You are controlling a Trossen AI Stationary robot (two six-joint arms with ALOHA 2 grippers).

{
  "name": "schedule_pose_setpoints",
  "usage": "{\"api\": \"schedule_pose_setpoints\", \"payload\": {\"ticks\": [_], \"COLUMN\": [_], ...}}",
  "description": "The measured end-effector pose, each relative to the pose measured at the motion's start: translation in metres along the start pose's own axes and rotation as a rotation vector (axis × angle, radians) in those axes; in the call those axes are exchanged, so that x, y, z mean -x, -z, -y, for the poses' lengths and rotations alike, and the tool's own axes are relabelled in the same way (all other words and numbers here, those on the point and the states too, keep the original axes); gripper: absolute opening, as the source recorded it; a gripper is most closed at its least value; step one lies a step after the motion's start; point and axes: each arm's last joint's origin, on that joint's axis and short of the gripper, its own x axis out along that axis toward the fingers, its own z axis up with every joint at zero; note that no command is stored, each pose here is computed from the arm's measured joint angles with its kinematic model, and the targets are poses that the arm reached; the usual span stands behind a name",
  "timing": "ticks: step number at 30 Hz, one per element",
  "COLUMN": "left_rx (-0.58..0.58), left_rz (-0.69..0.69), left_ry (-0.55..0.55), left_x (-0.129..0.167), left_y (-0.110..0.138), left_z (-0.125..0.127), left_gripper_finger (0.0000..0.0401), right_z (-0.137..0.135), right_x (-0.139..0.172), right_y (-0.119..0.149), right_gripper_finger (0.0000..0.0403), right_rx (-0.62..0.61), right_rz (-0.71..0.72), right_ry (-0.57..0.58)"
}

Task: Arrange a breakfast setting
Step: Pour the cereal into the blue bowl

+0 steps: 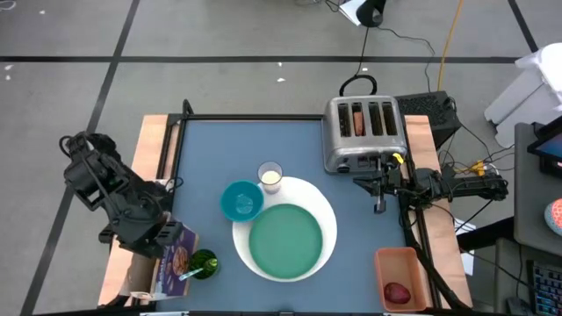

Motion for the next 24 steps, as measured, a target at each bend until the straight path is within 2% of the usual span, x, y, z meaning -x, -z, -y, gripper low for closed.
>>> {"api": "schedule_pose_setpoints", "payload": {"ticks": [4,10,24], "left_rx": [0.003,-0.056,-0.119], "left_rz": [0.039,0.092,0.155], "left_ry": [-0.065,-0.142,-0.238], "left_x": [-0.018,-0.04,-0.066], "left_y": [-0.004,-0.012,-0.025], "left_z": [-0.002,-0.004,-0.006], "left_gripper_finger": [0.0136,0.0136,0.0136], "right_z": [0.0,0.0,0.0], "right_x": [0.0,0.0,0.0], "right_y": [0.0,0.0,0.0], "right_gripper_finger": [0.0018,0.0018,0.0018], "right_rx": [0.0,0.0,0.0], "right_rz": [0.0,0.0,0.0], "right_ry": [0.0,0.0,0.0]}}
